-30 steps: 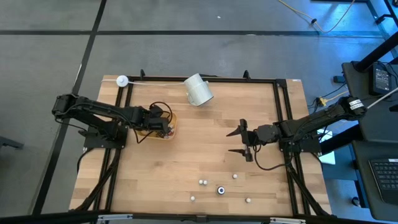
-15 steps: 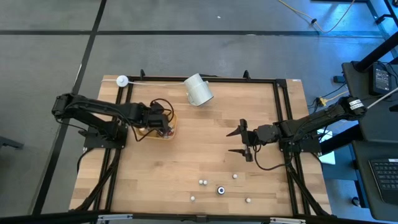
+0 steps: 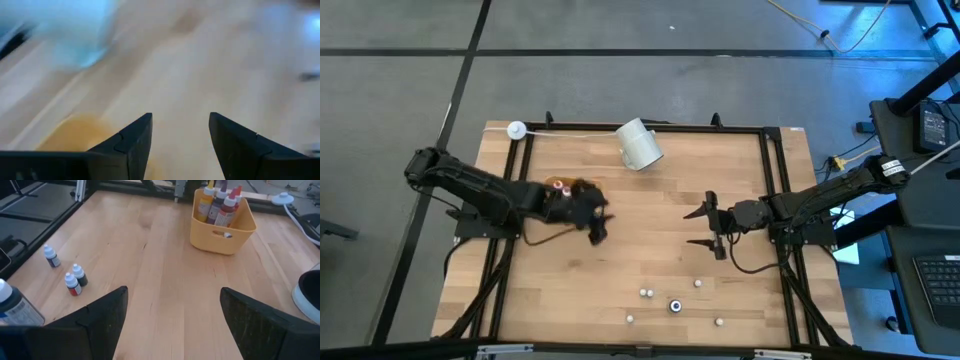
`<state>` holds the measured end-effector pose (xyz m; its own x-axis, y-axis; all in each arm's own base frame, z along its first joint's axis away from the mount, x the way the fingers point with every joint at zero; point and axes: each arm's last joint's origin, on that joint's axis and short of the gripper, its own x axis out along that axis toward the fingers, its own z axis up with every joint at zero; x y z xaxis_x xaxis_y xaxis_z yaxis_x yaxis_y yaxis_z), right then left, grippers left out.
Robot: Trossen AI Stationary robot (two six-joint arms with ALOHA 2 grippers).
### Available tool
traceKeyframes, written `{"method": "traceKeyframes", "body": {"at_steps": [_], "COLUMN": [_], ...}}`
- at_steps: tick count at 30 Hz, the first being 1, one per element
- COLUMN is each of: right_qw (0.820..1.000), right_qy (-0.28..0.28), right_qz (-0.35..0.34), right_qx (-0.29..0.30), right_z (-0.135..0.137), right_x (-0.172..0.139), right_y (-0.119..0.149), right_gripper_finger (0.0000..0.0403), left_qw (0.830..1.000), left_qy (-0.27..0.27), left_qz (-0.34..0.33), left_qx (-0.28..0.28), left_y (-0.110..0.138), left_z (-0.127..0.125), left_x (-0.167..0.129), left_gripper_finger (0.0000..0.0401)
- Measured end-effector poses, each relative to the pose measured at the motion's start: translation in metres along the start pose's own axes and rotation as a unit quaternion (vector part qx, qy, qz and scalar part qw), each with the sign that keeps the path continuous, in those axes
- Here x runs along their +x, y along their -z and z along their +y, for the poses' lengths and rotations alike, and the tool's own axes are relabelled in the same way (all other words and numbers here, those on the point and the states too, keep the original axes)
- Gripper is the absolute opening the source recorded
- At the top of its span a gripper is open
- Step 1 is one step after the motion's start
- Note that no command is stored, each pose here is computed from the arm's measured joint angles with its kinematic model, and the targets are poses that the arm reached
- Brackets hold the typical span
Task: Pick & Place food coloring
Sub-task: Put the small green food coloring bottle into the bin
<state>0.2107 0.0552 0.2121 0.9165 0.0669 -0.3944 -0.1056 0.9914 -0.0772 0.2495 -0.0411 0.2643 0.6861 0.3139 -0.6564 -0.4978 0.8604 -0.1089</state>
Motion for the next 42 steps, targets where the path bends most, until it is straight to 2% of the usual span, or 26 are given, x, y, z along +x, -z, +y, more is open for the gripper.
{"method": "traceKeyframes", "body": {"at_steps": [3,7,10,13,23,29,36,42], "right_qw": [1.0,1.0,0.999,0.999,0.999,0.999,0.999,0.999], "right_qy": [0.0,-0.008,-0.011,-0.017,-0.031,-0.031,-0.031,-0.031], "right_qz": [-0.008,-0.022,-0.031,-0.031,-0.038,-0.026,-0.027,-0.027], "right_qx": [0.002,0.003,0.005,0.012,0.016,0.004,0.001,0.003], "right_z": [0.0,0.0,0.001,0.001,0.004,0.006,0.006,0.006], "right_x": [0.0,0.0,0.0,0.0,0.013,0.02,0.021,0.021], "right_y": [-0.002,-0.004,-0.006,-0.006,-0.004,0.001,0.001,0.001], "right_gripper_finger": [0.0316,0.0316,0.0316,0.0316,0.0316,0.0316,0.0316,0.0316], "left_qw": [0.994,0.974,0.958,0.946,0.941,0.938,0.934,0.933], "left_qy": [0.077,0.175,0.23,0.261,0.281,0.299,0.298,0.302], "left_qz": [-0.065,-0.136,-0.165,-0.187,-0.184,-0.161,-0.141,-0.117], "left_qx": [0.037,0.041,0.037,0.04,0.053,0.07,0.137,0.156], "left_y": [0.012,0.032,0.049,0.062,0.085,0.089,0.102,0.115], "left_z": [-0.021,-0.038,-0.046,-0.053,-0.077,-0.1,-0.12,-0.126], "left_x": [0.001,0.002,0.004,0.005,0.035,0.057,0.083,0.098], "left_gripper_finger": [0.0191,0.0191,0.0191,0.0191,0.0191,0.0191,0.0191,0.0191]}}
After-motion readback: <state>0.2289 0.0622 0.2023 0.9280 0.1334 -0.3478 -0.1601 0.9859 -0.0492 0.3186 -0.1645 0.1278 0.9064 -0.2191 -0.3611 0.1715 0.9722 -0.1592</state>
